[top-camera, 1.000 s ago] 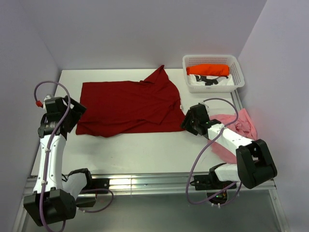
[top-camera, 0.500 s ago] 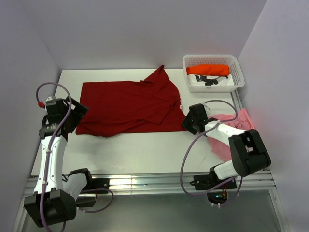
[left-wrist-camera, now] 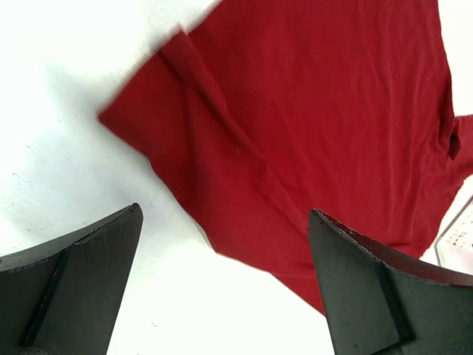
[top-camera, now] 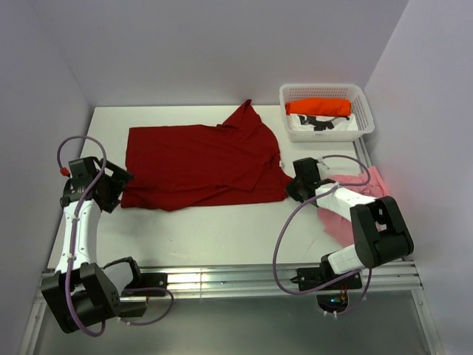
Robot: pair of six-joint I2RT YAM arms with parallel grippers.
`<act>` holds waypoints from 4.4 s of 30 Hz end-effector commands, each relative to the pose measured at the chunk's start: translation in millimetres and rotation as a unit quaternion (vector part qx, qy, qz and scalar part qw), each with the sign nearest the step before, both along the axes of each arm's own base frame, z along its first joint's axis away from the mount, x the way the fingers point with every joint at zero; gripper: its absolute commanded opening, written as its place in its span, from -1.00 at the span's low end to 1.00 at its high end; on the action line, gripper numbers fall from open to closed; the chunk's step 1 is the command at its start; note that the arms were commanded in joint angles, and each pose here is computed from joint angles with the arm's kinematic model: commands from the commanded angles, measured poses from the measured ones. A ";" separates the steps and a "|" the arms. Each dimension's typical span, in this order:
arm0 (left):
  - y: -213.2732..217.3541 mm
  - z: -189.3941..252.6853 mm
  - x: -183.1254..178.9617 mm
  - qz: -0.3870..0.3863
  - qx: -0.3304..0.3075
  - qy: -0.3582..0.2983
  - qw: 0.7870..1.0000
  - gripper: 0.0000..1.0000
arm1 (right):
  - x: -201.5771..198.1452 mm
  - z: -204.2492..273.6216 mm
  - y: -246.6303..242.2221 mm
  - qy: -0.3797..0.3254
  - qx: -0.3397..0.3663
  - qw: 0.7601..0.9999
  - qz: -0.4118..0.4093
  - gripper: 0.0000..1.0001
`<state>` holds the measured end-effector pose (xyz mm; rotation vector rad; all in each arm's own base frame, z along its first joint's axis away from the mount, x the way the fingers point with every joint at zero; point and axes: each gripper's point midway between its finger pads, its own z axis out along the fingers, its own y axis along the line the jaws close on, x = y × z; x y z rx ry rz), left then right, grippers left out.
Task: Roll the t-shirts
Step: Fold the tshirt
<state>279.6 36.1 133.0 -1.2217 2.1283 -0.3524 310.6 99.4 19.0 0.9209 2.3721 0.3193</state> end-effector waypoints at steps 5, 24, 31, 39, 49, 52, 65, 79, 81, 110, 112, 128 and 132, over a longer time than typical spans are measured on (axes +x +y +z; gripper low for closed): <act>6.4 -8.7 16.9 -0.009 0.005 0.007 1.000 0.99 | -5.0 3.2 -43.8 -0.004 -0.032 0.997 -0.073 -1.00; 44.0 -47.7 123.8 0.001 0.012 0.011 1.000 0.79 | -5.4 3.2 -39.5 -0.023 -0.026 0.998 -0.044 -1.00; 23.3 -80.4 163.1 -0.049 0.040 0.046 0.997 0.61 | -5.3 3.4 -39.9 -0.023 -0.028 0.999 -0.041 -1.00; 22.9 -116.2 179.6 -0.051 0.044 0.085 0.994 -0.78 | -5.9 3.1 -40.6 -0.022 -0.029 0.998 -0.042 -1.00; 64.9 -105.0 207.8 0.004 0.125 0.102 0.987 -0.99 | -6.0 7.8 -46.3 -0.021 -0.041 0.997 -0.056 -1.00; 71.2 -101.7 207.6 0.016 0.135 0.122 0.983 -0.99 | -3.4 7.7 -45.5 -0.019 -0.041 0.998 -0.053 -1.00; 58.6 -37.1 151.6 0.040 0.125 0.096 0.987 0.66 | 0.8 9.9 -35.8 -0.027 -0.026 0.999 -0.029 -1.00; 10.6 -44.0 55.1 0.077 0.018 0.056 0.995 0.40 | -2.7 6.3 -33.8 -0.025 -0.020 0.999 -0.025 -1.00; 4.4 -50.3 46.2 0.075 0.006 0.048 0.996 0.39 | -2.8 5.9 -33.5 -0.026 -0.019 0.999 -0.026 -1.00; 6.4 -120.5 37.4 0.129 -0.017 0.075 0.989 -0.99 | -0.9 14.3 -34.0 -0.033 -0.023 0.999 -0.028 -1.00; 13.1 -115.5 33.8 0.133 0.003 0.097 0.986 -0.99 | -3.1 17.8 -34.9 -0.025 -0.030 0.999 -0.023 -1.00; 50.5 -63.0 -8.7 0.148 0.085 0.175 0.970 -0.99 | -32.8 31.0 -47.1 0.035 -0.064 0.997 -0.017 -1.00; 36.5 -99.0 -23.8 0.120 0.061 0.210 0.968 -0.99 | -47.8 14.4 -48.0 0.053 -0.064 0.996 -0.012 -1.00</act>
